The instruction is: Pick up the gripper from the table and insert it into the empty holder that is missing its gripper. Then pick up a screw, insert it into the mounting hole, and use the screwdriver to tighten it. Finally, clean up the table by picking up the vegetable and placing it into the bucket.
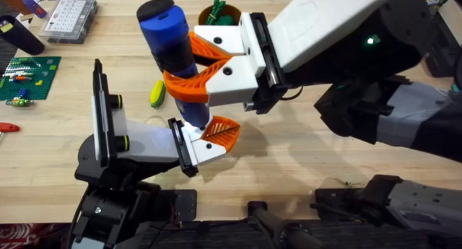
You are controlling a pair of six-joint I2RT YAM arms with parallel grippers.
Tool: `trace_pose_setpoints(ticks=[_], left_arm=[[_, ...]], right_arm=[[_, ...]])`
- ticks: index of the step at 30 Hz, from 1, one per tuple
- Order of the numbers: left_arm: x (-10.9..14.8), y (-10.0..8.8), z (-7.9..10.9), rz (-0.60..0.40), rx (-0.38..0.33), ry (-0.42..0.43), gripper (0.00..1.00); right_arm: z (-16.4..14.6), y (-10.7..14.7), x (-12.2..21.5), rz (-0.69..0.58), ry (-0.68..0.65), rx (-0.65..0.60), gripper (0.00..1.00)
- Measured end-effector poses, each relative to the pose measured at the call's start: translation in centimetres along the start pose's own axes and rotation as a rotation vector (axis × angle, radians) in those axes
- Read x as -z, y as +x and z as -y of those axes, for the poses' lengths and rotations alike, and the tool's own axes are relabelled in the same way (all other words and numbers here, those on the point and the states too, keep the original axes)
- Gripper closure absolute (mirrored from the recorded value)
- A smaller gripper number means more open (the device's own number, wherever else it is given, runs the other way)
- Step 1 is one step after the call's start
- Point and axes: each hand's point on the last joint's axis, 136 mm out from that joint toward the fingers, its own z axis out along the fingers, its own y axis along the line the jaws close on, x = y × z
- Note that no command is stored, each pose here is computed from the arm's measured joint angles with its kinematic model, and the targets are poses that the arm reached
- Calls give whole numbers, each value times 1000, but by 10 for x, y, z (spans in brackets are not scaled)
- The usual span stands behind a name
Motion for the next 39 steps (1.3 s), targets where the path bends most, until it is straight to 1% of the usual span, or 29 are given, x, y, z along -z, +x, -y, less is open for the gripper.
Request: trace_pose_setpoints(ticks=[5,14,17,19,26,30,34,39], left_arm=[[0,4,0,-12,21,0,988],[0,4,0,-13,21,0,988],[0,4,0,-12,20,-1,988],[0,4,0,-12,20,-1,988],[0,4,0,-12,20,-1,988],[0,4,0,-12,19,-1,988],[0,4,0,-12,18,-1,988],[0,4,0,-12,18,-1,988]], right_arm=[[2,6,0,-17,5,-23,967],[1,5,0,-15,2,-35,967],[0,0,1,-17,-25,-41,968],[1,-11,1,-10,-42,-57,966],[10,-66,5,35,-72,-56,966],[10,-91,6,54,-87,-81,969],[6,-100,5,62,-107,-90,966],[-10,-105,7,61,-173,-58,966]])
